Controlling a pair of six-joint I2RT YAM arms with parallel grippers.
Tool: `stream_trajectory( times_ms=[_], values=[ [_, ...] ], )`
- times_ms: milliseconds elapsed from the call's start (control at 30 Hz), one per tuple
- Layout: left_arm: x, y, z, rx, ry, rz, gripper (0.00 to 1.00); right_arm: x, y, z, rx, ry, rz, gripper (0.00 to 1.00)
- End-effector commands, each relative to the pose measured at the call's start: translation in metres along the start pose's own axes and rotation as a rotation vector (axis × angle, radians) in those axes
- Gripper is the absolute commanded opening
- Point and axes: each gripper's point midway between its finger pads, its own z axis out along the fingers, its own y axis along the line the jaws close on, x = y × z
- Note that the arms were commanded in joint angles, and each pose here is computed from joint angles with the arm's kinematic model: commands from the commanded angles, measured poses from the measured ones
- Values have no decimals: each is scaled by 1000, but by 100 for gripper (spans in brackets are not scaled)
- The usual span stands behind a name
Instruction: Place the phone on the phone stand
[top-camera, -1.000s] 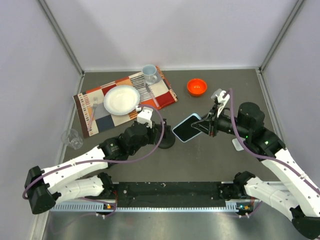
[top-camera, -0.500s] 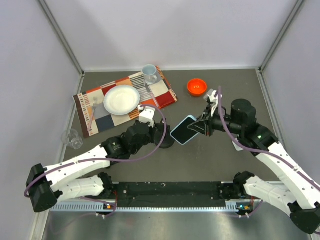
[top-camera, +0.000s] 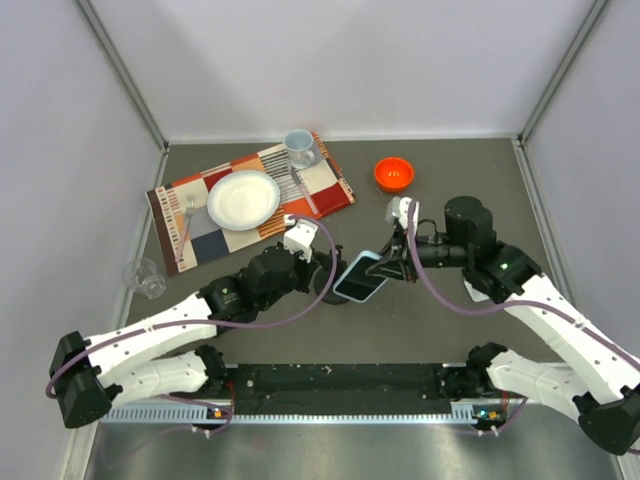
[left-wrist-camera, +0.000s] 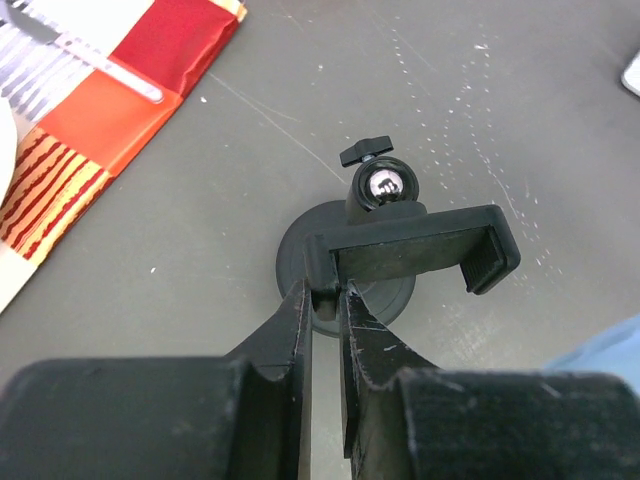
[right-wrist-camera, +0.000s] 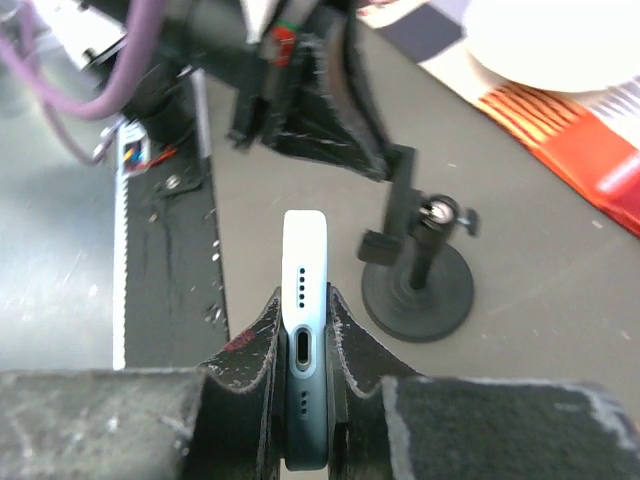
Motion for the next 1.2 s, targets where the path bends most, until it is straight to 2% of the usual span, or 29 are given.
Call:
stream_trajectory(
  times_ms=[0, 133, 400, 533, 700, 833, 967, 1167],
  values=[
    [-30, -29, -9, 174, -116, 38, 0, -21, 45, 7, -300, -66, -251, 0],
    [-23, -40, -11, 250, -81, 107, 0, -16, 64, 22, -403, -52, -391, 0],
    [-21, -43, -15, 290, -93, 183, 0, -20, 54, 42, -456, -74, -589, 0],
    [-18, -45, -17, 306, -86, 188, 0, -38, 55, 44, -492, -90, -634, 0],
    [-17, -46, -21, 324, -94, 190, 0, -27, 57, 38, -573, -7, -707, 0],
    [-19, -47, -24, 335, -103, 200, 0, -29, 58, 37, -619, 10, -718, 0],
    [-18, -50, -26, 360, -104, 207, 0, -28, 60, 38, -641, -16, -797, 0],
    [-9, -69, -36, 498, -89, 279, 0, -27, 70, 43, -668, -19, -858, 0]
  ],
)
